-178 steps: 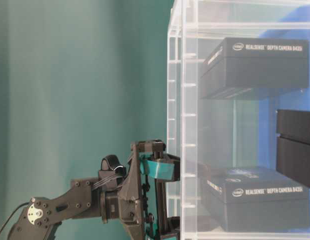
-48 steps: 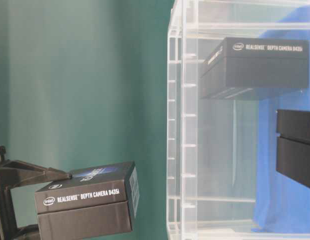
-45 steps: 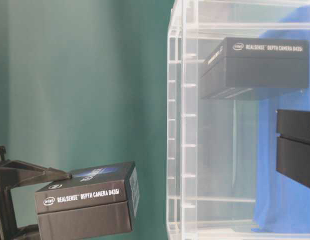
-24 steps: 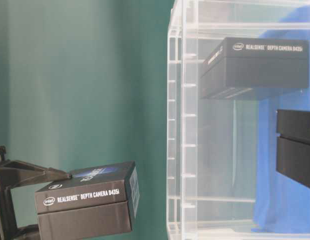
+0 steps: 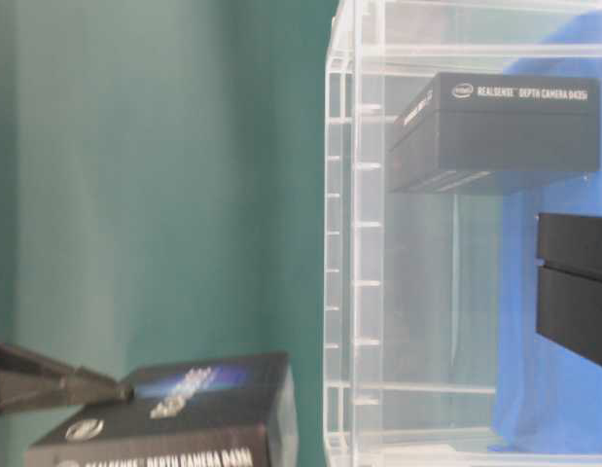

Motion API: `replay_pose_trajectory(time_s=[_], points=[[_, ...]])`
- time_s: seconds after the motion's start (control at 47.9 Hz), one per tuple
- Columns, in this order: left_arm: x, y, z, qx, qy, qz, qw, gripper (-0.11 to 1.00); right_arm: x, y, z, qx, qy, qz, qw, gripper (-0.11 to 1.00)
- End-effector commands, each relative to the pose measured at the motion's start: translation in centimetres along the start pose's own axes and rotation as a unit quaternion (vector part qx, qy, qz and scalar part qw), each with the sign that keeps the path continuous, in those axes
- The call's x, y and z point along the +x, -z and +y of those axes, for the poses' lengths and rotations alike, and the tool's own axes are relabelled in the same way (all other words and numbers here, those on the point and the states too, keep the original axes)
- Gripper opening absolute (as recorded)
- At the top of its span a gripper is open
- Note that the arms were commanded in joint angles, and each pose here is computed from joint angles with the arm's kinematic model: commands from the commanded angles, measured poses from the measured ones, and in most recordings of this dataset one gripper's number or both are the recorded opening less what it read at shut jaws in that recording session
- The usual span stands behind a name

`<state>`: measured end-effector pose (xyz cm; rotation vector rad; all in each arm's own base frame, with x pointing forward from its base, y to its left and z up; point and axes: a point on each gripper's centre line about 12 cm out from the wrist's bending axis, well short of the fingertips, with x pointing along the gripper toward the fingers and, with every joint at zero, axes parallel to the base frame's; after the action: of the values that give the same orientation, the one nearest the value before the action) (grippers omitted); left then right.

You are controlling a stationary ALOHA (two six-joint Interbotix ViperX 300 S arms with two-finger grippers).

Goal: Take the box out of the case with the left arm.
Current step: 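Carry the held box forward and lower it left of the first box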

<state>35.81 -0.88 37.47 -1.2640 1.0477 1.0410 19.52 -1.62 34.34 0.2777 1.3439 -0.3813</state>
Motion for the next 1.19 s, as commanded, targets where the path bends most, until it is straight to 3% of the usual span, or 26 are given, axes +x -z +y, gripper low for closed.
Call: replay_pose_trajectory(time_s=[0.0, 0.251, 0.376, 0.773, 1.17], points=[[-1.6, 2.2, 0.6, 0.005, 0.023, 0.005, 0.9997, 0.60, -0.4, -0.1, 0.0, 0.000, -0.003, -0.009, 1.0000, 0.01], [-1.6, 7.6, 1.0, -0.010, 0.020, 0.025, 0.9994, 0.60, -0.4, -0.1, 0.0, 0.001, -0.003, -0.009, 1.0000, 0.01], [-1.7, 8.9, 1.1, -0.016, 0.021, 0.030, 0.9992, 0.60, -0.4, -0.1, 0.0, 0.001, -0.003, -0.009, 1.0000, 0.01], [0.1, 9.2, 1.2, -0.019, 0.003, 0.020, 0.9996, 0.60, -0.4, -0.1, 0.0, 0.001, -0.003, -0.008, 1.0000, 0.01], [6.9, 9.2, 2.5, -0.014, -0.014, 0.008, 0.9998, 0.60, -0.4, -0.1, 0.0, 0.001, -0.003, -0.009, 1.0000, 0.01]])
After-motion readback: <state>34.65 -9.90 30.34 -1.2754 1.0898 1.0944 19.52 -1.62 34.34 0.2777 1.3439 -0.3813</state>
